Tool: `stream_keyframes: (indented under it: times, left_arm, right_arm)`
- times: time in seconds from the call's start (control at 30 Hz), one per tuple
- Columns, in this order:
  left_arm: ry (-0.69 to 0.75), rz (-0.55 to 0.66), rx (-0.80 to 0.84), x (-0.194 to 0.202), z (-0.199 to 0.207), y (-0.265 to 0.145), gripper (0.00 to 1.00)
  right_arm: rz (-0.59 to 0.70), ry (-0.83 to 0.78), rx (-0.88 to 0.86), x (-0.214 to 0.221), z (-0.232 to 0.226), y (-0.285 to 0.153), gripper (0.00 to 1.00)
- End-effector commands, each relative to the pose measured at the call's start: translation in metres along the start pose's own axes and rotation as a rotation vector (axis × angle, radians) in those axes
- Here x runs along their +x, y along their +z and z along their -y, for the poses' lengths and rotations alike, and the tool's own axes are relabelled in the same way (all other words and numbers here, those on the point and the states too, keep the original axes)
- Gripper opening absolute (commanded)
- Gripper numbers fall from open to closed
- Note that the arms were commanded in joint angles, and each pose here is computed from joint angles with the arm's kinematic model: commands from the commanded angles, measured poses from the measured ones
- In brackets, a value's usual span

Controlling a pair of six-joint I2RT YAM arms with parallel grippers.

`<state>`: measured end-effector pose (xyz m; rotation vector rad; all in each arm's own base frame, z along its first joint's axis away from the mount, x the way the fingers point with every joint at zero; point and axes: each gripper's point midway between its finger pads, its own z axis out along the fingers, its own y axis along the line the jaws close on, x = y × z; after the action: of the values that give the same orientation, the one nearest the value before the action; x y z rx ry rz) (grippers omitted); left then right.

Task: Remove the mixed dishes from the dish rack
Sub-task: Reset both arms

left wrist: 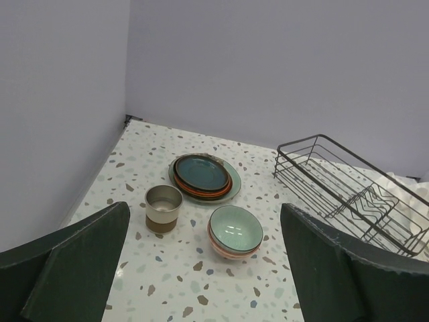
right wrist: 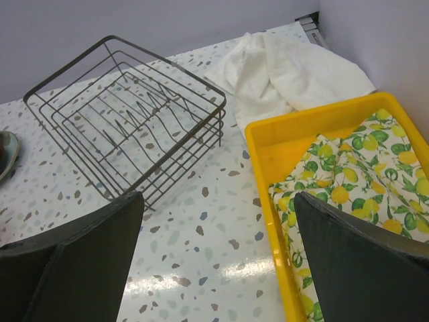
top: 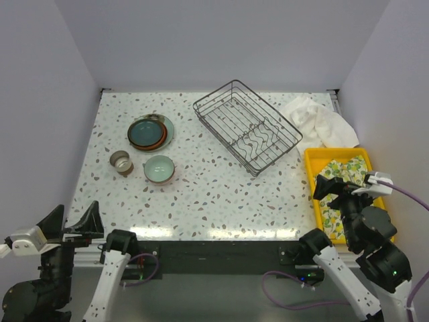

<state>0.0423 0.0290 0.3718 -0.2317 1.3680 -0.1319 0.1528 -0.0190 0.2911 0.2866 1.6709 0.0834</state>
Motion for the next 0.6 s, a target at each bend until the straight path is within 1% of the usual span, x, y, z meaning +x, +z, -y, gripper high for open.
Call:
stream_keyframes:
  times: [0.0, 0.13, 0.33, 0.57]
  left_arm:
    - [-0.011, 0.026, 0.055, 0.001, 0.004, -0.017, 1.00]
    - [-0.015, 0.017, 0.063, 0.004, 0.005, -0.015, 1.00]
    - [0.000, 0.033, 0.055, 0.001, 0.005, -0.009, 1.00]
    - [-0.014, 0.015, 0.034, 0.008, 0.004, 0.002, 1.00]
  right_arm:
    - [0.042, 0.050, 0.030, -0.001, 0.015, -0.012, 0.98]
    - [0.061, 0.069, 0.031, -0.002, 0.018, -0.015, 0.98]
    - [0.052, 0.063, 0.033, -0.001, 0.018, -0.014, 0.98]
    - [0.052, 0.066, 0.042, -0.001, 0.019, -0.014, 0.98]
